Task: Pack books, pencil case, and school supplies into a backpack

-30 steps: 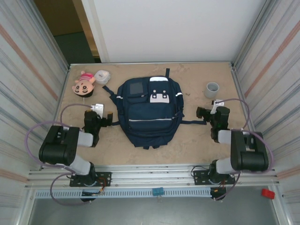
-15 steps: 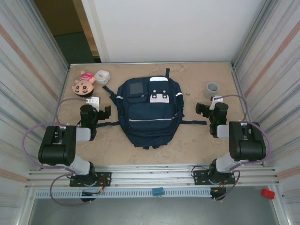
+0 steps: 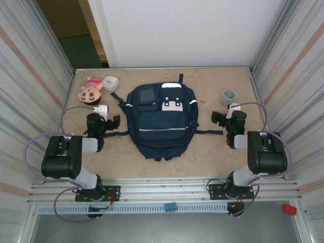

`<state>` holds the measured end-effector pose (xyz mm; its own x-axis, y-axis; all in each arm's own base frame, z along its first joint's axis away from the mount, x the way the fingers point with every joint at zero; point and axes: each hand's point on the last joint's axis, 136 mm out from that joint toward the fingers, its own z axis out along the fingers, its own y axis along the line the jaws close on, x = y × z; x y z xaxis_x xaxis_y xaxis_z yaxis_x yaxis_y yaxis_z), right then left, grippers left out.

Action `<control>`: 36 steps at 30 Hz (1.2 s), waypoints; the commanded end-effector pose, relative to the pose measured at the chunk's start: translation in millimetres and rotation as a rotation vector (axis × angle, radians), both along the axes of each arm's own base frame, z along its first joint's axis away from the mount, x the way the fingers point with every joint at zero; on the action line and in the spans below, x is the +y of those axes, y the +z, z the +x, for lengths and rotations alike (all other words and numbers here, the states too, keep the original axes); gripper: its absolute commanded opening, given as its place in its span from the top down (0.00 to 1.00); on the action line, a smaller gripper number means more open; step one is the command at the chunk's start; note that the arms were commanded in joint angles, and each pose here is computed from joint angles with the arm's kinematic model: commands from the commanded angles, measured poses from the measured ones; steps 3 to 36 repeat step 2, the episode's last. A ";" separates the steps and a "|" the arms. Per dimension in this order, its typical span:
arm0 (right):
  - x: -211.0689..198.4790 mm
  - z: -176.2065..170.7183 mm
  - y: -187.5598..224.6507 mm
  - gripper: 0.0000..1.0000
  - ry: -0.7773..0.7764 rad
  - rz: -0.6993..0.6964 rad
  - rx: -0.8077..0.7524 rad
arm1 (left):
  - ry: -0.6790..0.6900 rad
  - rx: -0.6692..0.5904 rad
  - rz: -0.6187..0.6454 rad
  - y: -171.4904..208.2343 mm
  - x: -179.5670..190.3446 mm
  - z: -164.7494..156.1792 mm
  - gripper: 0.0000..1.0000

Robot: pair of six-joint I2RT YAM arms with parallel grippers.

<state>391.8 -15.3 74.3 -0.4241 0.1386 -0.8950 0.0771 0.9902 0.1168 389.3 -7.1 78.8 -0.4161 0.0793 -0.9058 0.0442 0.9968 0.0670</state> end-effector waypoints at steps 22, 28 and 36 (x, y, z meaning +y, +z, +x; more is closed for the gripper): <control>-1.6 3.9 7.0 0.01 0.005 -0.029 -0.020 | -0.007 -0.038 -0.006 12.3 -2.7 6.3 0.01; -1.6 3.9 7.0 0.01 0.005 -0.029 -0.020 | -0.007 -0.038 -0.006 12.3 -2.7 6.3 0.01; -1.6 3.9 7.0 0.01 0.005 -0.029 -0.020 | -0.007 -0.038 -0.006 12.3 -2.7 6.3 0.01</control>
